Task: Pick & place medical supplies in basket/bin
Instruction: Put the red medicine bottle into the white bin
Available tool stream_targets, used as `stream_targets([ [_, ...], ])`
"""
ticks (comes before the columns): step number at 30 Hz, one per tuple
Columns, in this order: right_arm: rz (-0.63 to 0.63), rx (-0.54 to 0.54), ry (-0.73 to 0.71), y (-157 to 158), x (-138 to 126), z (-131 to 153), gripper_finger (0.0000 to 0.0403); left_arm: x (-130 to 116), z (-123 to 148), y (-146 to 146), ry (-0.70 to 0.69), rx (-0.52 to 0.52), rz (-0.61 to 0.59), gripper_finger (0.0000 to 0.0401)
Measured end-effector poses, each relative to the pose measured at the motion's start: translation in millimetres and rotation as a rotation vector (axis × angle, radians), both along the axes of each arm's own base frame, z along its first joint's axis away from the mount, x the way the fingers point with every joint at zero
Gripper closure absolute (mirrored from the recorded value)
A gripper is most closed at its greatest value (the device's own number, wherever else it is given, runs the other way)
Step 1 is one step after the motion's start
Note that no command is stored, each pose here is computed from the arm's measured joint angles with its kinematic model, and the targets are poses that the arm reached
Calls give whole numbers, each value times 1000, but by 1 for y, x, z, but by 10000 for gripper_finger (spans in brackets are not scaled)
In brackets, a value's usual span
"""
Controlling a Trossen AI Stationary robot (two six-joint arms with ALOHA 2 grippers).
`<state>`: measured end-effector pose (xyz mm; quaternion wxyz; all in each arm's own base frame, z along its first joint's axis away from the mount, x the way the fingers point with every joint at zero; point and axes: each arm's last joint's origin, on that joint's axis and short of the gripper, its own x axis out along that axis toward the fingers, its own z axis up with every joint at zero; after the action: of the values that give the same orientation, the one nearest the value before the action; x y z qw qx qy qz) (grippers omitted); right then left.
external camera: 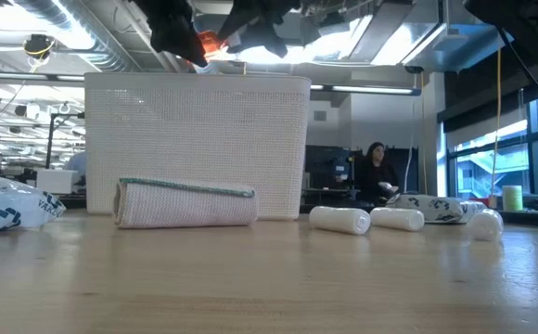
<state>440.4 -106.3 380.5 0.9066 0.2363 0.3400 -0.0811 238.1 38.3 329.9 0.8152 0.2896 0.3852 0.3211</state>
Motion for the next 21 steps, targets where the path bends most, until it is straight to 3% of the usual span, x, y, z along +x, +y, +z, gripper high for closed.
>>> stream_targets([
  [12, 31, -55, -2, 0, 0, 0, 273, 0, -1, -1, -14, -26, -4, 275],
  [21, 195, -186, 16, 2, -2, -1, 252, 1, -2, -2, -56, -91, -26, 283],
])
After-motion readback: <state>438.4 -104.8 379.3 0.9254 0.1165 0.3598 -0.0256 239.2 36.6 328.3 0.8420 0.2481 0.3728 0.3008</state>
